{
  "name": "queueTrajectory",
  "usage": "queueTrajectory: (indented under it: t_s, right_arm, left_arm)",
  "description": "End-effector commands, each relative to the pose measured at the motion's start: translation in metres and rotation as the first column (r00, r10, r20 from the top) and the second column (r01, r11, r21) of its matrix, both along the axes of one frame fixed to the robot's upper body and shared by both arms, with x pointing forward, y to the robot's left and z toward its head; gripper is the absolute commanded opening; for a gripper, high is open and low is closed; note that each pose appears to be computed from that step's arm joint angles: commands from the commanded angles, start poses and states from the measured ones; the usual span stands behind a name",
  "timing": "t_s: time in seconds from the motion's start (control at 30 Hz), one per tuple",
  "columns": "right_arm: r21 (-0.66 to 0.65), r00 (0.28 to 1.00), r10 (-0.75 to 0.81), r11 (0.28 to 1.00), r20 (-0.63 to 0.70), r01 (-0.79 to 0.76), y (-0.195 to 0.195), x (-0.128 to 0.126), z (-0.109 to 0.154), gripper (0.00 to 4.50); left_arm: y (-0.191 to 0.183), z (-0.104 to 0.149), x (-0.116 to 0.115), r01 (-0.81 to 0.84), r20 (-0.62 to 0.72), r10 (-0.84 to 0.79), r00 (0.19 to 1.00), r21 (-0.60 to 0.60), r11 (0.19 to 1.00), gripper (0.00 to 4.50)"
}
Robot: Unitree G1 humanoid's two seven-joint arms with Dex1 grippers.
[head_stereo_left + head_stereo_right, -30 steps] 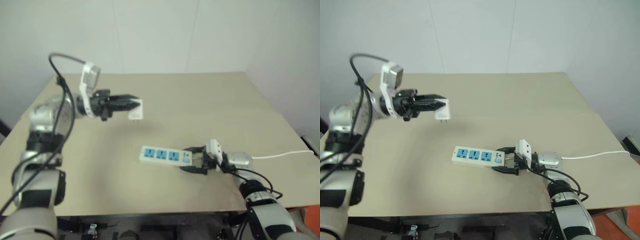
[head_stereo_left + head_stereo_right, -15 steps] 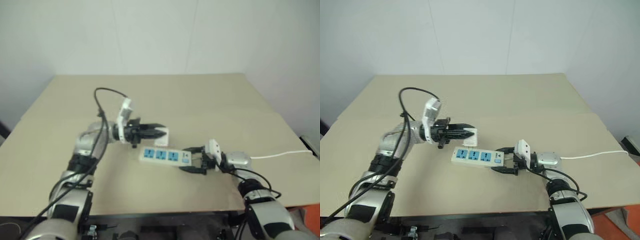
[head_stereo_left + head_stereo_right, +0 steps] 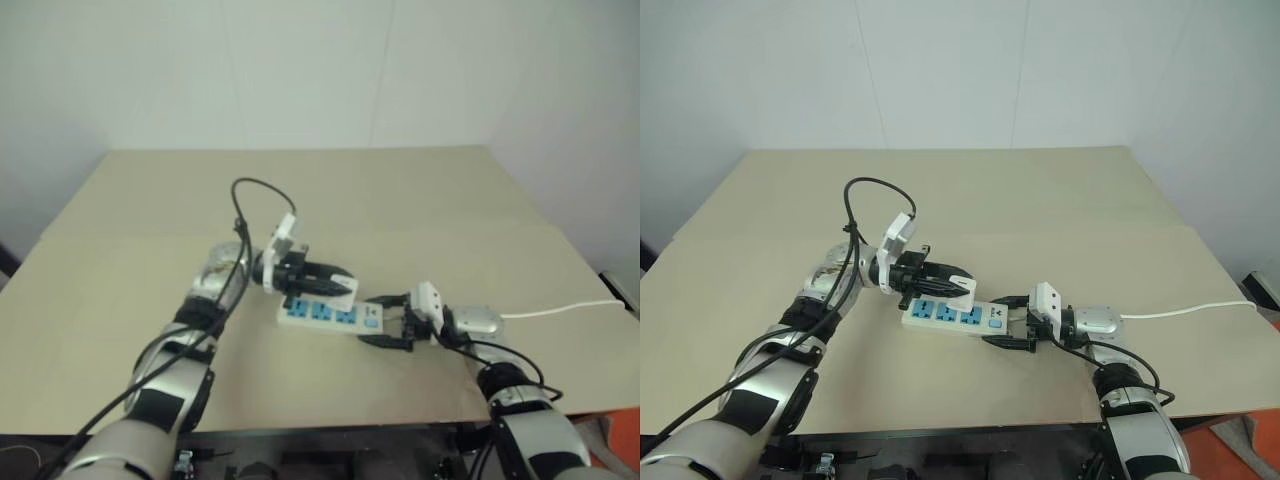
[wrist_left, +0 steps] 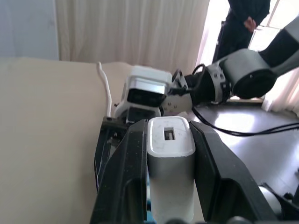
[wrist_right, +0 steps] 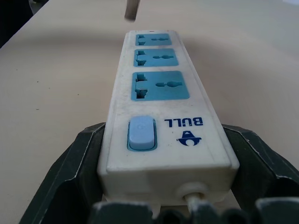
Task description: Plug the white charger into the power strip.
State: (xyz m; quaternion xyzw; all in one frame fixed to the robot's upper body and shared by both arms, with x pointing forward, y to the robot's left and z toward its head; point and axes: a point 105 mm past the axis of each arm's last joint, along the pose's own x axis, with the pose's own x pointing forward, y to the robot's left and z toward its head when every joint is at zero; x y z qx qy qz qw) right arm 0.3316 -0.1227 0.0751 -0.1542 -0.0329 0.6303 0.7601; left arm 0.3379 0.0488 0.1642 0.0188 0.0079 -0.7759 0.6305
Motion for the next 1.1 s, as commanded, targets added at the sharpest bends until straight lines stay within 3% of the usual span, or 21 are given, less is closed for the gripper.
queueTrajectory:
  t_s: [0.03, 0.4, 1.1]
  right_arm:
    - [-0.073, 0.995, 0.044, 0.996, -0.092, -0.051, 0.002, -0.016, -0.027, 3.39]
    - [-0.076, 0.993, 0.057, 0.995, -0.106, -0.065, 0.003, -0.022, -0.029, 3.39]
    - [-0.075, 0.987, 0.03, 0.996, -0.16, -0.043, 0.001, -0.024, -0.034, 3.39]
  left_arm:
    - [-0.003, 0.004, 0.001, 0.013, 0.047, -0.012, 0.999, -0.012, 1.0, 1.01]
    - [-0.018, -0.008, 0.004, 0.014, 0.027, -0.013, 1.0, -0.042, 0.999, 1.01]
    - [-0.016, -0.041, -0.002, 0.004, 0.016, -0.005, 1.0, 0.034, 0.999, 1.01]
